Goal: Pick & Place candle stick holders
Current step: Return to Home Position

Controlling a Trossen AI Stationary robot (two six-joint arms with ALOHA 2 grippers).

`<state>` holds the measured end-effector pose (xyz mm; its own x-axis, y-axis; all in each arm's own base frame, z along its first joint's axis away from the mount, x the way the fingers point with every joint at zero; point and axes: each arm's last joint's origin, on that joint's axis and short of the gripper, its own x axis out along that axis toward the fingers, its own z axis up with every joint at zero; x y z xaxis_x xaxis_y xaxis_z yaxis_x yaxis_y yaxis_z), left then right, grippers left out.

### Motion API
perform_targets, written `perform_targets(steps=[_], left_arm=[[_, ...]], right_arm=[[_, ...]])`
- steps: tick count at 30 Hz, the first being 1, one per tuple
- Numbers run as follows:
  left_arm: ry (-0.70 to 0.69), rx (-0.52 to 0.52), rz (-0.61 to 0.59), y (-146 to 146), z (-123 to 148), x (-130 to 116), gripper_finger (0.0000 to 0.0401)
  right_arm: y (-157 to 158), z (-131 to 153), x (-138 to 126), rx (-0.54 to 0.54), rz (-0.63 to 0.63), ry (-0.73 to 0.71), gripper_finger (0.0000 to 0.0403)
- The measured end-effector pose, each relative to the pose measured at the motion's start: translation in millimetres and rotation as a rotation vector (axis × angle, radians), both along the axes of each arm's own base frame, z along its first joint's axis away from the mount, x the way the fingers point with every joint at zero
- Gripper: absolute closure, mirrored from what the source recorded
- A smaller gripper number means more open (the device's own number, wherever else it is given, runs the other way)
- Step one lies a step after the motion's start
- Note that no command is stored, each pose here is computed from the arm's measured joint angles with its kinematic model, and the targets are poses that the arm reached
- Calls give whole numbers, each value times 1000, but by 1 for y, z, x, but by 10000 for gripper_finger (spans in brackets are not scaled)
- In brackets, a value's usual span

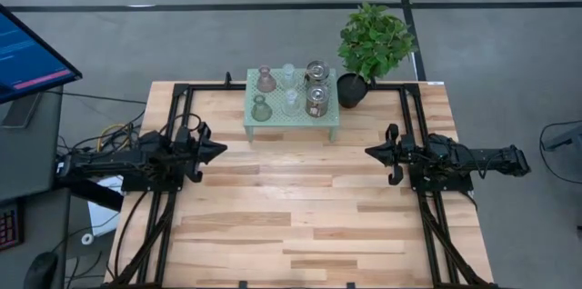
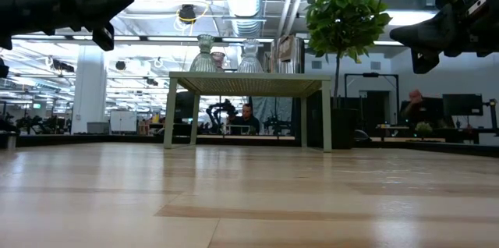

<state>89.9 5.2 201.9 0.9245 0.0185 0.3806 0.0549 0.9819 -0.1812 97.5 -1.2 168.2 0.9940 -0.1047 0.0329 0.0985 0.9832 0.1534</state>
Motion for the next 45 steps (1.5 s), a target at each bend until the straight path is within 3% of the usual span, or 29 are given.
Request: perform_targets(steps=[17, 32, 45], left_arm=[[102, -8, 0, 1, -8, 10, 390], [5, -1, 37, 3, 0, 1, 390], [0, 0, 49, 4, 0, 0, 390]], right_arm=[[0, 0, 0, 0, 0, 0, 403], [0, 0, 0, 0, 0, 0, 403], [0, 0, 0, 0, 0, 0, 403]])
